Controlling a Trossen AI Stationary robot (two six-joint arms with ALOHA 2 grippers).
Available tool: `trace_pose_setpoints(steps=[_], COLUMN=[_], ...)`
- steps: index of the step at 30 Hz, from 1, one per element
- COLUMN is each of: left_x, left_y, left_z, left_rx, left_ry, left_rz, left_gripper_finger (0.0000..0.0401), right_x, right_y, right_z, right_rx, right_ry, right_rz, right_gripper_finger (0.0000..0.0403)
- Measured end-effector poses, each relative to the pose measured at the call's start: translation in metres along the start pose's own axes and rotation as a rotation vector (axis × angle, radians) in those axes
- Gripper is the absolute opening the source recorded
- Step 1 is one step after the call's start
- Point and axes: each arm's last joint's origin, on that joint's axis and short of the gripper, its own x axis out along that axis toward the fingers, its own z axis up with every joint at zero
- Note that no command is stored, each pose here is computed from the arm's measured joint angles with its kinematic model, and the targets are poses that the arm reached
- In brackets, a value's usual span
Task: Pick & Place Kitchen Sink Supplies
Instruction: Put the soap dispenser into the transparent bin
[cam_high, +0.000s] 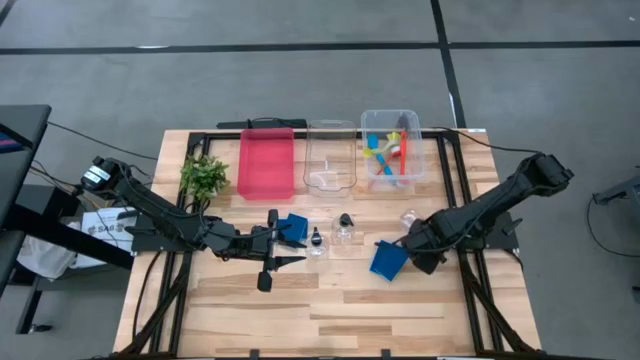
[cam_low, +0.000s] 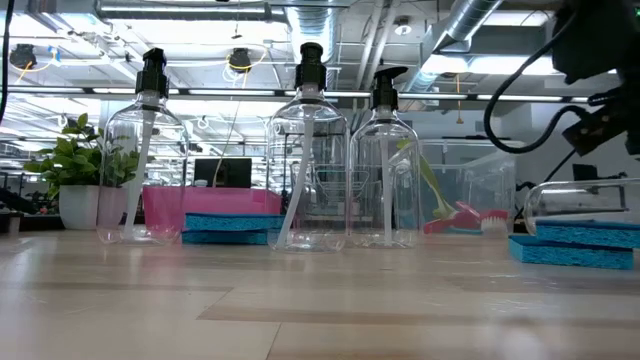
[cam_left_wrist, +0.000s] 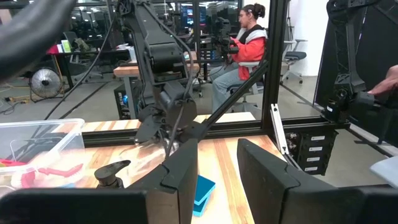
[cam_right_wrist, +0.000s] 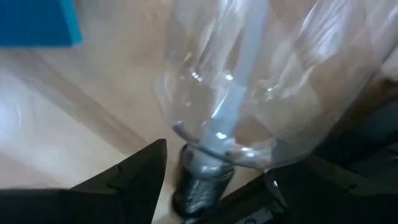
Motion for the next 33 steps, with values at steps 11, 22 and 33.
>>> trace_pose_setpoints(steps=[11, 22, 33], left_x=[0.0, 0.0, 0.0], left_y=[0.0, 0.0, 0.0], left_z=[0.0, 0.0, 0.0], left_rx=[0.0, 0.0, 0.0], left_ry=[0.0, 0.0, 0.0], left_rz=[0.0, 0.0, 0.0], left_gripper_finger=[0.0116, 0.0116, 0.0116], right_x=[0.0, -0.001, -0.021], right_y=[-0.002, -0.003, 0.003], right_z=[0.005, 0.006, 0.006], right_rx=[0.058, 0.069, 0.056], right_ry=[-0.007, 0.021, 0.033], right_rz=[0.007, 0.027, 0.058], right_gripper_finger=[0.0215, 0.0106, 0.0065])
